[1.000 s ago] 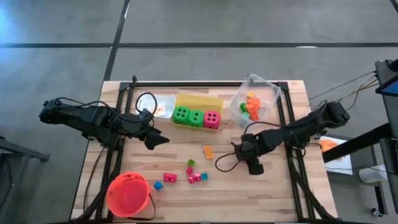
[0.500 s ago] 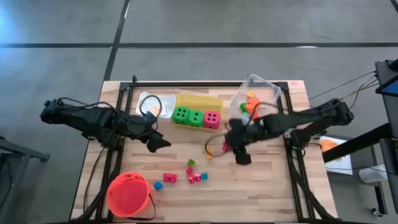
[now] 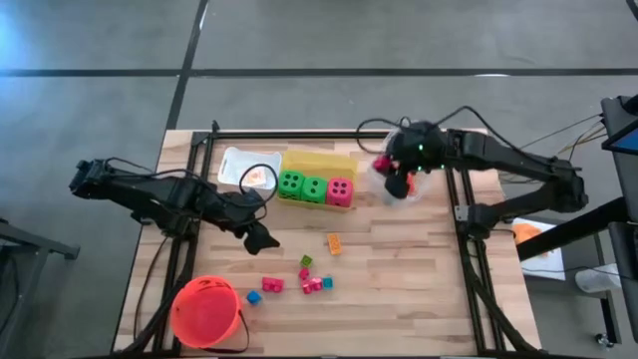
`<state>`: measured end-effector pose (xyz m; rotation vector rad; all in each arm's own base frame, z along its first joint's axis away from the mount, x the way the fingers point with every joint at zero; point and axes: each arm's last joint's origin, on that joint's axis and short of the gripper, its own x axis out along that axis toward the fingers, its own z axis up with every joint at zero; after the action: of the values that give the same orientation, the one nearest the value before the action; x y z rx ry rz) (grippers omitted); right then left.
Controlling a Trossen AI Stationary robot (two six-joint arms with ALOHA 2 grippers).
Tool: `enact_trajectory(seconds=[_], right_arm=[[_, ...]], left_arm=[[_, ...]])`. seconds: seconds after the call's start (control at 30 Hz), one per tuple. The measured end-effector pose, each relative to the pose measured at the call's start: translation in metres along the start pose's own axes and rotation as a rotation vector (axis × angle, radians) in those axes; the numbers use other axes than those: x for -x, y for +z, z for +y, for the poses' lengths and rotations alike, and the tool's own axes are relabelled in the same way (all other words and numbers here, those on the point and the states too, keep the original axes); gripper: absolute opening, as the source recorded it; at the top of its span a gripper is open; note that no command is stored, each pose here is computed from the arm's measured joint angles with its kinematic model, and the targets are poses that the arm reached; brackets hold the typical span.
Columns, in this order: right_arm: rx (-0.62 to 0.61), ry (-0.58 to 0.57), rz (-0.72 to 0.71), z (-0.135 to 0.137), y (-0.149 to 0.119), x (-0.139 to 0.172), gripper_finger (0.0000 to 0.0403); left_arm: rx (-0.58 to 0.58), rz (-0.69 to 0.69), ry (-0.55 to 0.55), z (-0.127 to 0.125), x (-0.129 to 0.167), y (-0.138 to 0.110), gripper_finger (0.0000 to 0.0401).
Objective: Pick & Place Toys
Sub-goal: Put the top right red game piece into the transparent bin
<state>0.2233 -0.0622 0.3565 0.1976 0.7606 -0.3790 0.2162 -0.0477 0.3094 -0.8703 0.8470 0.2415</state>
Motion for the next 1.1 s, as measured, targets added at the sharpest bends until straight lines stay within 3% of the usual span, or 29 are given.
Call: enact_trajectory(seconds=[0.17,0.37,0.73,1.1], right_arm=[[-0.148,-0.100,0.125,-0.036,-0.013,-0.009,0.0153],[-0.300,-0.137,0.253,-0.066,-0.025,-0.038,0.0153],[-0.307,-0.198,0.528,-0.112,-0.066,-0.093,0.0153],[-0.294,-0.254,0.567,-0.130,-0.053,-0.122,0.0153]], left_arm=[[0.007,0.000,0.012,0.001,-0.002,0.001,0.0383],[0.015,-0.012,0.016,0.003,-0.002,0.005,0.0383],[0.014,-0.004,0.019,0.004,-0.002,0.005,0.0383],[0.014,-0.004,0.019,0.004,-0.002,0.005,0.0383]])
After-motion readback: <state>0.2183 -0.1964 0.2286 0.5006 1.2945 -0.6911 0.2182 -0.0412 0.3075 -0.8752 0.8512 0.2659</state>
